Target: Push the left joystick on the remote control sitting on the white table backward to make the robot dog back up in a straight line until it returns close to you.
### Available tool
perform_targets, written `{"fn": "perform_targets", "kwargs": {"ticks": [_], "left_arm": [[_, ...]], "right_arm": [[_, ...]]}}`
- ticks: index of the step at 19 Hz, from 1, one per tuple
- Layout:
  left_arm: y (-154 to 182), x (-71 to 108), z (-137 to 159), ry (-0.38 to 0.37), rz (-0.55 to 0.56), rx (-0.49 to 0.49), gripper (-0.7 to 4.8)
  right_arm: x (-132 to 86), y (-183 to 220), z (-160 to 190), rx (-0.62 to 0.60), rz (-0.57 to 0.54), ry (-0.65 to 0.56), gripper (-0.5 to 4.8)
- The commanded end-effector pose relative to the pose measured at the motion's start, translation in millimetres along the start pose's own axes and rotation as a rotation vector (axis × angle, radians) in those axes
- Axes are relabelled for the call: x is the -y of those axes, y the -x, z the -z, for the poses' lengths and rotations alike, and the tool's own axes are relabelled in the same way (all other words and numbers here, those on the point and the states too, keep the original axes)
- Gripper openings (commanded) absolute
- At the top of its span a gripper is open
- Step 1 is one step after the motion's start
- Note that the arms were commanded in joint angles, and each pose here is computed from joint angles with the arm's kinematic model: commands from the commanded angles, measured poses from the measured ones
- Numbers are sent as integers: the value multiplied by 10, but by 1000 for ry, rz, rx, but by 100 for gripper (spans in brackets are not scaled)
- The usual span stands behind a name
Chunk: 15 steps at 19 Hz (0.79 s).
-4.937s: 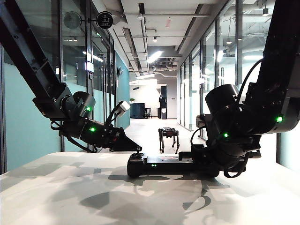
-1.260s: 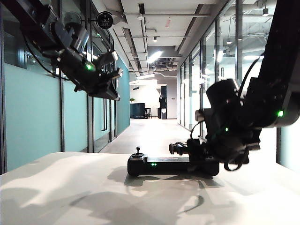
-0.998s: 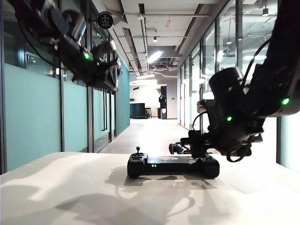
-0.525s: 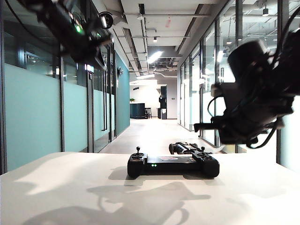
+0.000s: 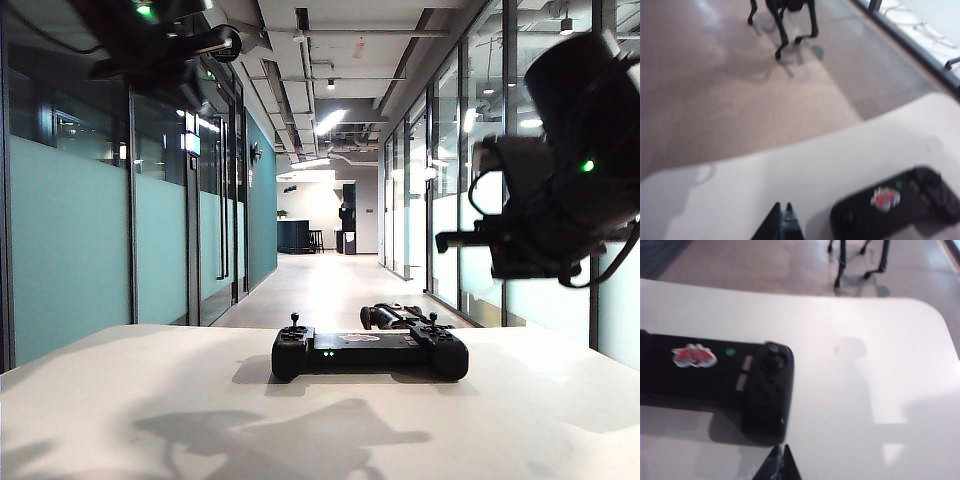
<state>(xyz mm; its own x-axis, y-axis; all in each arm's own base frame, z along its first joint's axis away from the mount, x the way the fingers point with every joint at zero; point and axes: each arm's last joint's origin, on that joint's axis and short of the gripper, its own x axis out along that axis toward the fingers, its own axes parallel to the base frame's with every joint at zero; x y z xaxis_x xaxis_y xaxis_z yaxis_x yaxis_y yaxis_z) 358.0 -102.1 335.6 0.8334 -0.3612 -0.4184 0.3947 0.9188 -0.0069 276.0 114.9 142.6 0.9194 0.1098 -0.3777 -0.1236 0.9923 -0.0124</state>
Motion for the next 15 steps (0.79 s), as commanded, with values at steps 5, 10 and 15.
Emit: {"fn": "perform_targets", "kwargs": {"ticks": [5, 10, 15], "left_arm": [[490, 76, 426, -43, -30, 101, -6], [775, 140, 945, -42, -33, 139, -6], [967, 183, 1659, -62, -99, 106, -6]], "right_arm": [[47, 265, -66, 60, -69, 22, -6], [96, 439, -39, 80, -85, 17, -6], [116, 523, -66, 94, -90, 27, -6]]}}
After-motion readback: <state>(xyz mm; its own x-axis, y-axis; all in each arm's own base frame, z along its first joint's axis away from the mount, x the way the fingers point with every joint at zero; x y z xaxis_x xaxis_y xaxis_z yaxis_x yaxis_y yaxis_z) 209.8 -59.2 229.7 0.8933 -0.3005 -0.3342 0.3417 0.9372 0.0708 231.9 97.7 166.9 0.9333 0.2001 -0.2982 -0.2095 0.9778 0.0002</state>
